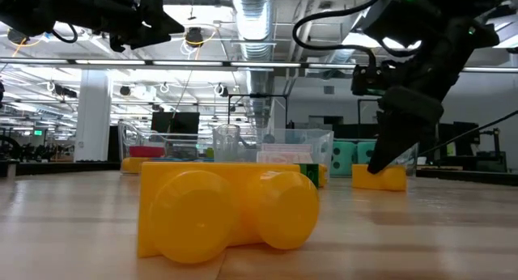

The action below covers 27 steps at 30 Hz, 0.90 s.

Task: Pick & Place Toys
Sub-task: Put the yellow game piece into the top left transparent bin

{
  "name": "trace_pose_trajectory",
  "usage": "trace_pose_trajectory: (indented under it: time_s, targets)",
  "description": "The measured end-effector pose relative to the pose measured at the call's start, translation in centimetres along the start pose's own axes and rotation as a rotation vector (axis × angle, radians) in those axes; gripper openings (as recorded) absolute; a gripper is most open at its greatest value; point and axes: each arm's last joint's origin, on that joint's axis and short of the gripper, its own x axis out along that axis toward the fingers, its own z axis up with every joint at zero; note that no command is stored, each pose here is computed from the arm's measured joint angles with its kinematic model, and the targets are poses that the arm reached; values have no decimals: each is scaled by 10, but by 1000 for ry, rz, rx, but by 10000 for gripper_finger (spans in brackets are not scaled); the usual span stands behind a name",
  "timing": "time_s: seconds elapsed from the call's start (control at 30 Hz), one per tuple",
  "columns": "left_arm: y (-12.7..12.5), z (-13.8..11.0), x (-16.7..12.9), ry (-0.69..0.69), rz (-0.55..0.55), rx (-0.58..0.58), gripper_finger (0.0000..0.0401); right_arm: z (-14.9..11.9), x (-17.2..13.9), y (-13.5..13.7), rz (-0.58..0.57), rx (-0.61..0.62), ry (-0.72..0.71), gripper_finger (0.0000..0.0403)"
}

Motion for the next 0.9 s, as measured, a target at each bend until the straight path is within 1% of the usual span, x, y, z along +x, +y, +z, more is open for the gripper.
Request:
trace_pose_trajectory:
  time_s: [0.07, 0.13, 0.2, 0.27, 0.37, 0.43, 0.5, 0.63, 0.73, 0.83, 0.9]
  targets:
    - [0, 0, 0, 0, 0, 0, 237, 0, -1, 1, 8, -7, -1, 163]
    - [0, 0, 0, 0, -1, 1, 237, 1, -1, 3, 39, -25, -5, 161]
    - [-1, 0, 0, -4, -32, 4, 237, 4, -2, 7, 71, -47, -20, 161]
    - [-3, 0, 0, -16, -120, 21, 237, 9, -7, 13, 97, -73, -41, 161]
    - [-8, 1, -1, -41, -293, 27, 237, 17, -15, 24, 127, -128, -72, 152]
    - [-11, 1, -2, -56, -401, 30, 237, 23, -22, 32, 151, -167, -102, 135]
    - [-13, 2, -3, -65, -467, 28, 237, 28, -28, 39, 168, -202, -122, 112]
    - [-14, 0, -4, -47, -496, 12, 237, 35, -39, 47, 182, -238, -130, 61]
    - [-14, -2, -4, -23, -499, 22, 237, 35, -41, 48, 177, -230, -115, 35]
    - [-14, -3, -4, -14, -499, 3, 237, 37, -41, 47, 164, -210, -118, 26]
    - [-14, -3, -4, -13, -500, -1, 237, 38, -40, 43, 144, -181, -112, 31]
